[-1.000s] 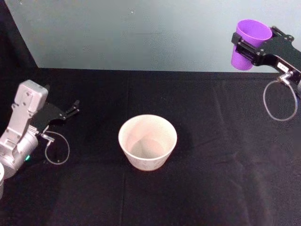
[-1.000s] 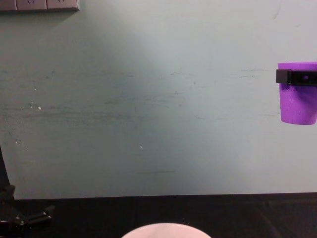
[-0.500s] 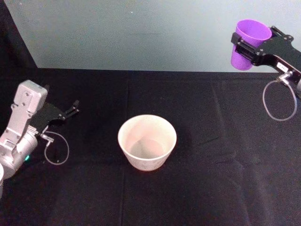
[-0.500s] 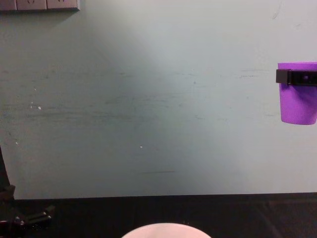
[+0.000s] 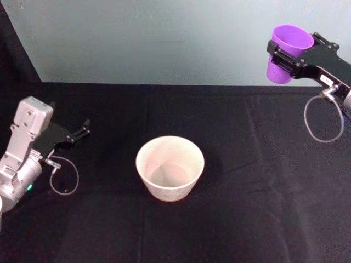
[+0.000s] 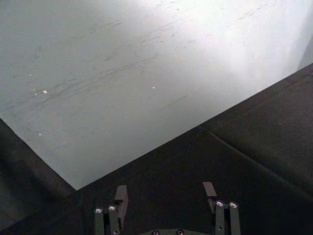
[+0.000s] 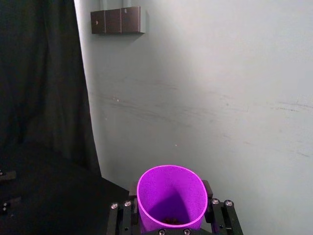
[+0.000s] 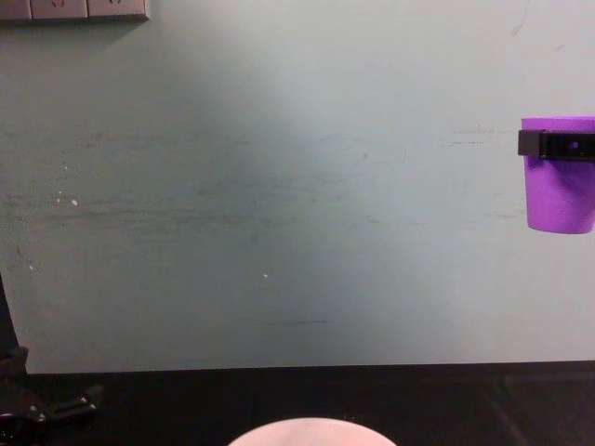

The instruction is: Pick up the cup and pour the mung beans from the cup into the bowl.

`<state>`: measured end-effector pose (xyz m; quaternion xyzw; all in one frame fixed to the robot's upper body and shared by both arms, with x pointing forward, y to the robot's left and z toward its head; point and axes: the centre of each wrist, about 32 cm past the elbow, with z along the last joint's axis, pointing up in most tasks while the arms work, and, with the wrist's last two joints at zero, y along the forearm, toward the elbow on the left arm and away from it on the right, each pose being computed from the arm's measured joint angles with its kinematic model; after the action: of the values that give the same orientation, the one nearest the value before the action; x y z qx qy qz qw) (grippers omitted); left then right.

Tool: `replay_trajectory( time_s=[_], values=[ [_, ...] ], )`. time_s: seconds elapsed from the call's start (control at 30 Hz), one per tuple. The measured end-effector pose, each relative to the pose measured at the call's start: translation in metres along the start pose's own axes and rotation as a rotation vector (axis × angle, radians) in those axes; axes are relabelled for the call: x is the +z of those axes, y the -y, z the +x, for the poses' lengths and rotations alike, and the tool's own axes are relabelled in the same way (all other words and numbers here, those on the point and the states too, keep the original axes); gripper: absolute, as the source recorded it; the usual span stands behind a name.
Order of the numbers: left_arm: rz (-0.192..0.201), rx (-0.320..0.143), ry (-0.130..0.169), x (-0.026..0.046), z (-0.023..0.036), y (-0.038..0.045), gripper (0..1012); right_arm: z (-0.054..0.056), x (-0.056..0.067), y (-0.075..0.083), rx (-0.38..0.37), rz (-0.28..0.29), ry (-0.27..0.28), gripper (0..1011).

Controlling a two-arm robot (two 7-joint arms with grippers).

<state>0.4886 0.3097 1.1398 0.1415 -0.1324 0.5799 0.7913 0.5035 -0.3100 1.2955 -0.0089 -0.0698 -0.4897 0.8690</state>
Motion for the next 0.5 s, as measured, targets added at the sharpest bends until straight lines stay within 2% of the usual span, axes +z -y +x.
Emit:
replay_trajectory(
  time_s=[0.5],
  values=[
    [0.0, 0.0, 0.0, 0.0, 0.0, 0.0, 1000, 0.0, 0.0, 0.0, 0.0, 0.0, 0.0, 736]
  ],
)
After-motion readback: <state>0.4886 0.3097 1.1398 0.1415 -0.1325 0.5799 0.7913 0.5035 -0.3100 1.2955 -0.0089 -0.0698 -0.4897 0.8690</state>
